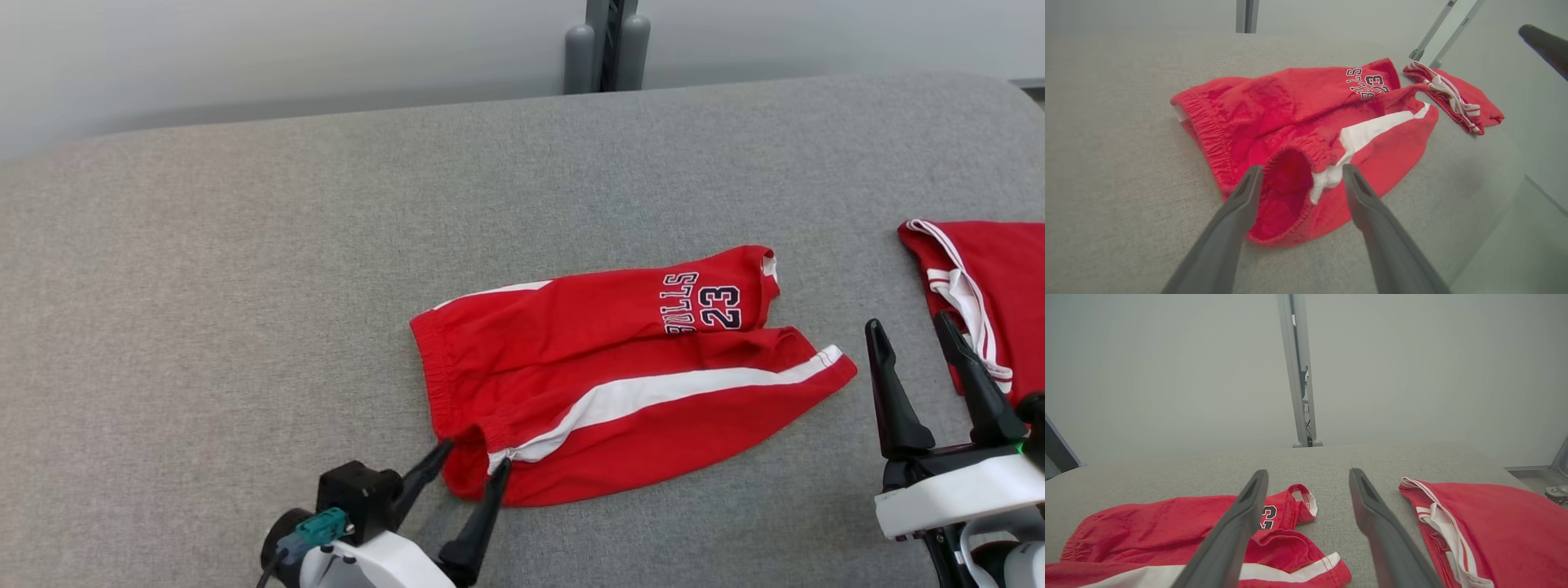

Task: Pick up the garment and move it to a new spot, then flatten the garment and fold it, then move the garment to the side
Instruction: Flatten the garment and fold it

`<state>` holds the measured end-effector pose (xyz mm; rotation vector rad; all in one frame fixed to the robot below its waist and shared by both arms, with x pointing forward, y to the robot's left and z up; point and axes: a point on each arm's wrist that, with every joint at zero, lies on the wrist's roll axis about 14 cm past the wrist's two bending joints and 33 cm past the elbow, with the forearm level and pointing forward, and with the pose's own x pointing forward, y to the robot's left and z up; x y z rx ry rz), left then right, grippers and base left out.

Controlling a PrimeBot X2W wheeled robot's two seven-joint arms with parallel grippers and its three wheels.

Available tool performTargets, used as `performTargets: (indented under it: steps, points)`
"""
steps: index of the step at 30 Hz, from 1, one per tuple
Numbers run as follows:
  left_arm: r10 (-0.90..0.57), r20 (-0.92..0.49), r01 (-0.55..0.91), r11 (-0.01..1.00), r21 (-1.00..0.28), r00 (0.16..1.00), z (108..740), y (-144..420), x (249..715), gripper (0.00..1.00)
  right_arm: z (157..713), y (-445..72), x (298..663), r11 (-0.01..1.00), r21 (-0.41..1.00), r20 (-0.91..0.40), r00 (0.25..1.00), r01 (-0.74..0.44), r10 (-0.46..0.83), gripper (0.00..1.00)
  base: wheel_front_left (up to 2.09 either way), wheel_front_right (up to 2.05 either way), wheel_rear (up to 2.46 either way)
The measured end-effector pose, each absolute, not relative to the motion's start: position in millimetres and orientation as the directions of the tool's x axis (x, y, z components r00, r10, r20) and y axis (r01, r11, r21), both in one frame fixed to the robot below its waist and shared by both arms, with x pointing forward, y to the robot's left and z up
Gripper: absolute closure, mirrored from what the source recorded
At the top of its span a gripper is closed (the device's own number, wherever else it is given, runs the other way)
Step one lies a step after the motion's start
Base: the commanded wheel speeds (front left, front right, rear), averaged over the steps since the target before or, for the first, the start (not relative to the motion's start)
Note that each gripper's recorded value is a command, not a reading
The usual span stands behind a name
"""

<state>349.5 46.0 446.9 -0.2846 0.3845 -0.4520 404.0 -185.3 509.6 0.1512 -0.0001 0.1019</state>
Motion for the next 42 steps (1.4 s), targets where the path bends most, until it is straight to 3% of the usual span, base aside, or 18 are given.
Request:
performTargets:
  steps: [5, 6, 7, 8, 13, 27, 28, 31, 36, 42]
  points:
    - [-0.517, -0.360, 0.381, 0.840, -0.386, 0.776, 430, 35, 342, 0.00, 499, -190, 405, 0.984, 0.157, -0.024, 0.996, -0.081, 0.085, 0.00, 0.00, 0.00, 0.00]
    - [-0.526, -0.365, 0.385, 0.835, -0.392, 0.768, 428, 33, 341, 0.28, 496, -192, 405, 0.985, 0.157, -0.030, 0.996, -0.075, 0.081, 0.00, 0.00, 0.00, 0.00]
    - [-0.533, -0.366, 0.390, 0.831, -0.397, 0.763, 427, 31, 341, 0.76, 494, -193, 405, 0.985, 0.157, -0.037, 0.996, -0.070, 0.076, 0.00, 0.00, 0.00, 0.00]
    - [-0.538, -0.364, 0.395, 0.828, -0.398, 0.760, 427, 29, 343, 1.00, 490, -195, 405, 0.986, 0.155, -0.053, 0.996, -0.066, 0.075, 0.00, 0.00, 0.00, 0.00]
    - [-0.543, -0.359, 0.402, 0.825, -0.396, 0.760, 425, 29, 354, 1.00, 455, -206, 400, 0.989, 0.135, -0.204, 0.975, -0.056, 0.083, 0.00, 0.00, 0.00, 0.00]
    - [-0.517, -0.381, 0.370, 0.841, -0.395, 0.767, 408, 38, 372, 1.00, 385, -185, 430, 0.965, 0.099, -0.489, 0.833, -0.243, 0.260, 0.01, 0.00, 0.00, 0.00]
    - [-0.513, -0.381, 0.365, 0.843, -0.395, 0.770, 407, 39, 373, 1.00, 380, -182, 429, 0.961, 0.106, -0.507, 0.818, -0.253, 0.272, 0.37, 0.00, 0.00, 0.00]
    - [-0.500, -0.382, 0.351, 0.849, -0.395, 0.777, 404, 42, 373, 1.00, 373, -178, 427, 0.953, 0.124, -0.534, 0.791, -0.275, 0.298, 1.00, 0.00, 0.00, 0.00]
    - [-0.480, -0.355, 0.341, 0.857, -0.387, 0.803, 410, 47, 380, 1.00, 387, -183, 431, 0.952, 0.121, -0.487, 0.819, -0.281, 0.304, 1.00, 0.00, 0.00, 0.00]
    - [-0.447, -0.246, 0.350, 0.867, -0.354, 0.860, 442, 56, 398, 1.00, 432, -189, 433, 0.959, 0.152, -0.315, 0.908, -0.238, 0.275, 1.00, 0.00, 0.00, 0.00]
